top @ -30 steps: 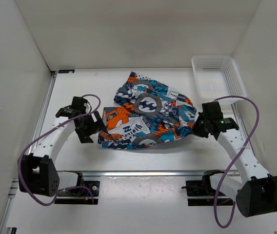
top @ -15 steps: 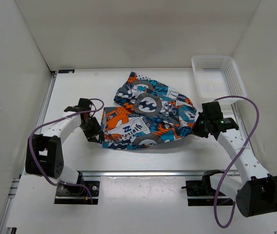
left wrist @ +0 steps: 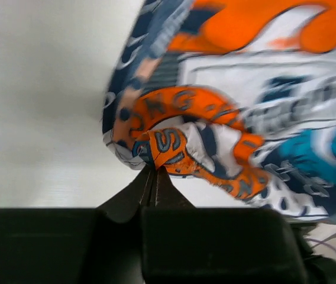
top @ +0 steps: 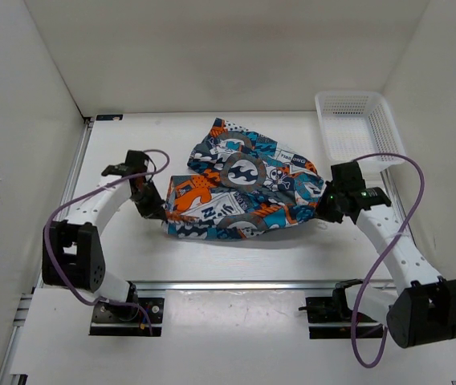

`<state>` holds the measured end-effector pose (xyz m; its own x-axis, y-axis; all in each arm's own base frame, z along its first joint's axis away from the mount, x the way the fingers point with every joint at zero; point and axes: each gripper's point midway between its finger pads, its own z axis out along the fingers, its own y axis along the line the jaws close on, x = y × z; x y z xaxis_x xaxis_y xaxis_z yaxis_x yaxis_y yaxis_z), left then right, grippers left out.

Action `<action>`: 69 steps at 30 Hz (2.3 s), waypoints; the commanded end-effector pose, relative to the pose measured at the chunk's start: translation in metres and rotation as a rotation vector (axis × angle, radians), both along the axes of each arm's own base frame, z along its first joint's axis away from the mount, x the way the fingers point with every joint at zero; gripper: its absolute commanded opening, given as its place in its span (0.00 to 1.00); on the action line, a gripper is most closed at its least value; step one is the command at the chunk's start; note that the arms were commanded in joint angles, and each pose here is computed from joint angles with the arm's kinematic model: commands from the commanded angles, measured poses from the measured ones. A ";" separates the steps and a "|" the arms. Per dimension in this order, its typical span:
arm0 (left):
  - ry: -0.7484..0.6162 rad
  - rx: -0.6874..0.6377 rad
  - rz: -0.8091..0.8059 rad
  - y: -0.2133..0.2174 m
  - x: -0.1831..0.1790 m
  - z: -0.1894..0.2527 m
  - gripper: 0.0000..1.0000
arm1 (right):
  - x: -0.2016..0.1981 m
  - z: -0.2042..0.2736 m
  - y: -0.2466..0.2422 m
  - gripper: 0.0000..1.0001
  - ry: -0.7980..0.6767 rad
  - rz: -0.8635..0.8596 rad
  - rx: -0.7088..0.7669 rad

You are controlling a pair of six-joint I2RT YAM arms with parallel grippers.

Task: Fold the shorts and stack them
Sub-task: Fold the shorts

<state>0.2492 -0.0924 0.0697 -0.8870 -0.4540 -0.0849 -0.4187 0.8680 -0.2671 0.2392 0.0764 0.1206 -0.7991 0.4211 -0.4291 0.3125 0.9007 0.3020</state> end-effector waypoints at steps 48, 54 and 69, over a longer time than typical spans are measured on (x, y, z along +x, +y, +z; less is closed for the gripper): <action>0.010 -0.135 -0.010 -0.031 -0.077 0.011 0.72 | -0.058 -0.035 -0.003 0.27 0.152 -0.038 0.077; 0.050 -0.055 -0.024 -0.030 -0.058 -0.015 0.70 | -0.036 -0.036 0.018 0.05 0.119 -0.003 0.182; -0.058 -0.028 -0.043 -0.031 -0.020 0.019 0.74 | 0.030 -0.100 0.011 0.01 0.254 -0.051 0.042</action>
<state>0.2238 -0.1230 0.0618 -0.9065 -0.4185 -0.0561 -0.3895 0.8801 -0.2714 0.2433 0.0971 0.0143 -0.8765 0.4697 -0.1056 0.4280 0.8607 0.2757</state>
